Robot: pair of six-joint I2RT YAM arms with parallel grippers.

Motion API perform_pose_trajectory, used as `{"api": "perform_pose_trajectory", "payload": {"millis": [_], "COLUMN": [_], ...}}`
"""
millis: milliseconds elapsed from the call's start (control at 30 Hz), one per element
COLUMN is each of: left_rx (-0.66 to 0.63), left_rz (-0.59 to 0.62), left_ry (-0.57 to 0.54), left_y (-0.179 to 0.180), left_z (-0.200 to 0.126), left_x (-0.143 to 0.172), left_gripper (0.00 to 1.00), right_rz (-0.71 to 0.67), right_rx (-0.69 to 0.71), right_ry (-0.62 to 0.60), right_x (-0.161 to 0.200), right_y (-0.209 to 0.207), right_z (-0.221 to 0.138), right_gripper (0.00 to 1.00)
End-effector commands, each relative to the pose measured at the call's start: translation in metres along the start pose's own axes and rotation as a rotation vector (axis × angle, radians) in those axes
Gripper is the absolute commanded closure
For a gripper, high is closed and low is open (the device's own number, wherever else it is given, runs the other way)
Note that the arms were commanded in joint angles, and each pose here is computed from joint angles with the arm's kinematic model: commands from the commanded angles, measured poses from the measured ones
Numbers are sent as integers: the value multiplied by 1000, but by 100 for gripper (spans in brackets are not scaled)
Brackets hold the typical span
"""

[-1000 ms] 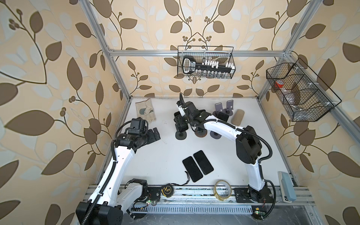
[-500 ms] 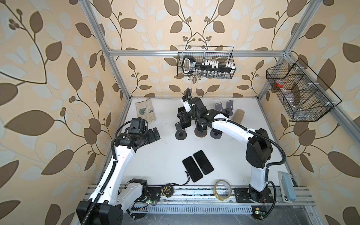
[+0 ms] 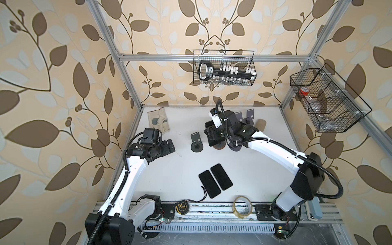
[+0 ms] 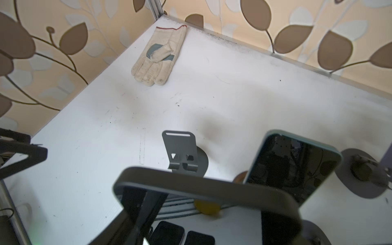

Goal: Remove the phone from the phone stand
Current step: Place the phone at the center of the table.

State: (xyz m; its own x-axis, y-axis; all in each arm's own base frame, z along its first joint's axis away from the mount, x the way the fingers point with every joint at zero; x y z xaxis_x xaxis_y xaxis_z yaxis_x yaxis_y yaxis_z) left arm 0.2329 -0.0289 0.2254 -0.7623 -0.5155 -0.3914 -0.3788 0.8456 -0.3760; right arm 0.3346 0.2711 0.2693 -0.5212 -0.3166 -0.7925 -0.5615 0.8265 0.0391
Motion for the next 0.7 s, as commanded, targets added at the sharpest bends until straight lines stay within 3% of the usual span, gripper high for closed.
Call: {"api": "perform_pose_trajectory", "payload": {"millis": [0, 300, 667], "left_rx": [18, 22, 29], "left_rz": [3, 2, 1], "left_ry": [25, 54, 72], "left_y": [-1, -2, -3], "left_z": [3, 7, 11], "left_x": [1, 3, 5], "left_gripper": [1, 1, 1], "right_rz": [-32, -48, -43], "right_rx": [38, 96, 87], "right_ry": [32, 221, 429], "right_x": [15, 81, 144], "right_y": [-9, -25, -29], "right_z": [-18, -37, -34], "right_gripper": [31, 31, 32]}}
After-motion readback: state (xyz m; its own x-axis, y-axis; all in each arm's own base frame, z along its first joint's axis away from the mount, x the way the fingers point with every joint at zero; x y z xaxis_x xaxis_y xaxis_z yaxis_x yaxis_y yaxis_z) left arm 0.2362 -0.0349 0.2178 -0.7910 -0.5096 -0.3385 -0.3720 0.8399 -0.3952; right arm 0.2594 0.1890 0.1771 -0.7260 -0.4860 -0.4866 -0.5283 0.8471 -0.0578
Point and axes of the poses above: each gripper's point midway between its finger pads, its own z axis out along the fingers, its own y axis along the line the jaws close on, x = y × z, the point moved 6 cm from there along -z, back along the fingers, and after that the axes turned 6 degrees about -z, right-handed, at the moved point
